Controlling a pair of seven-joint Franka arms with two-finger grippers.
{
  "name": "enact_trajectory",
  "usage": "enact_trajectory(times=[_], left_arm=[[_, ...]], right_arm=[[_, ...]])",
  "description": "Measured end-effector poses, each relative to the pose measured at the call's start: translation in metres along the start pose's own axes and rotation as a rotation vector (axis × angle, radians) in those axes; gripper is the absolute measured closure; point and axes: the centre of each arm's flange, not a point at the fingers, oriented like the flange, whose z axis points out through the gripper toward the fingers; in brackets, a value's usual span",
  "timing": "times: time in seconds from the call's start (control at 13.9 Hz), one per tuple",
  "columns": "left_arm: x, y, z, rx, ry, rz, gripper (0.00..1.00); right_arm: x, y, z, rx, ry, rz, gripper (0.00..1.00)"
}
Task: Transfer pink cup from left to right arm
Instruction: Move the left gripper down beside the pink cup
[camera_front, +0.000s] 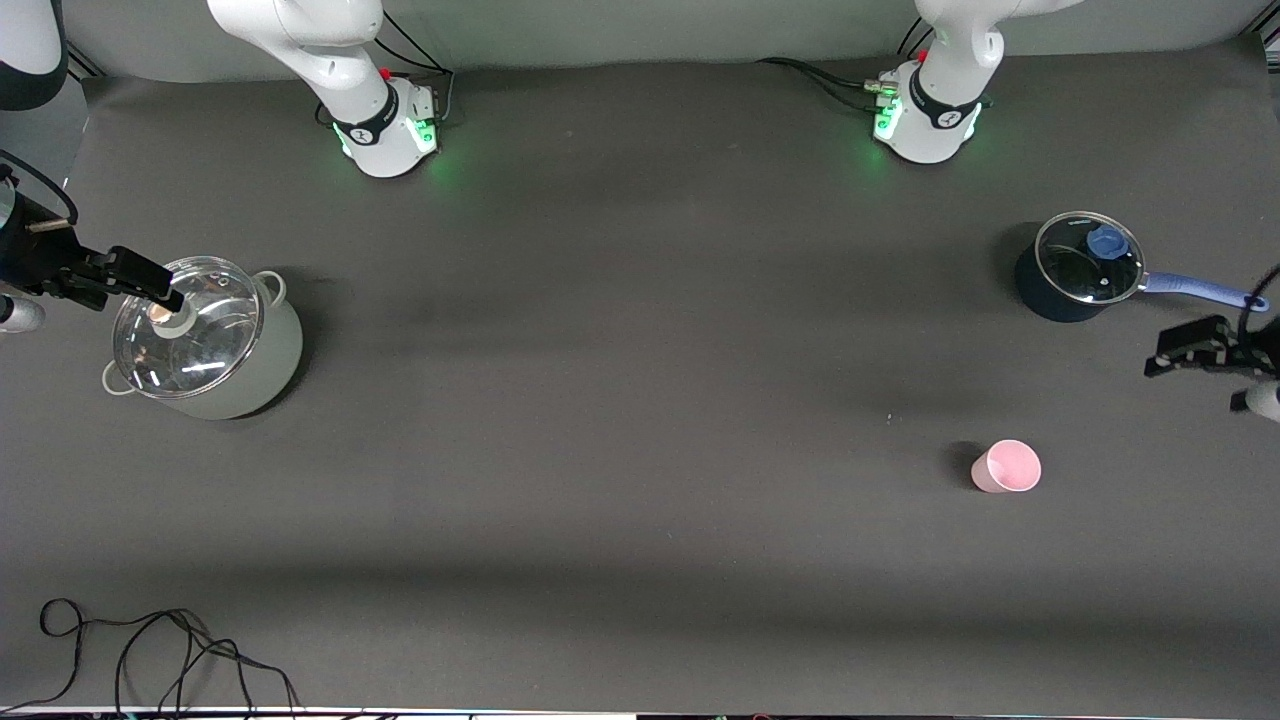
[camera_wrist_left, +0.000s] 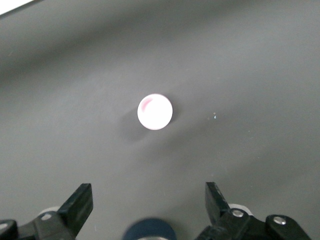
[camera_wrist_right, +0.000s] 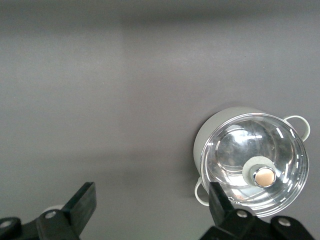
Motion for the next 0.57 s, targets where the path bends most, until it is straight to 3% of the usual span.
enact_trajectory(times=[0.22, 0.57], left_arm=[[-0.02, -0.062, 0.027, -0.128, 0.11, 0.139, 0.0], [-0.052, -0.129, 0.082, -0.273, 0.317, 0.314, 0.0]], right_arm=[[0.0, 0.0, 0.0, 0.0, 0.0, 0.0, 0.0], [0.0, 0.0, 0.0, 0.0, 0.0, 0.0, 0.0]])
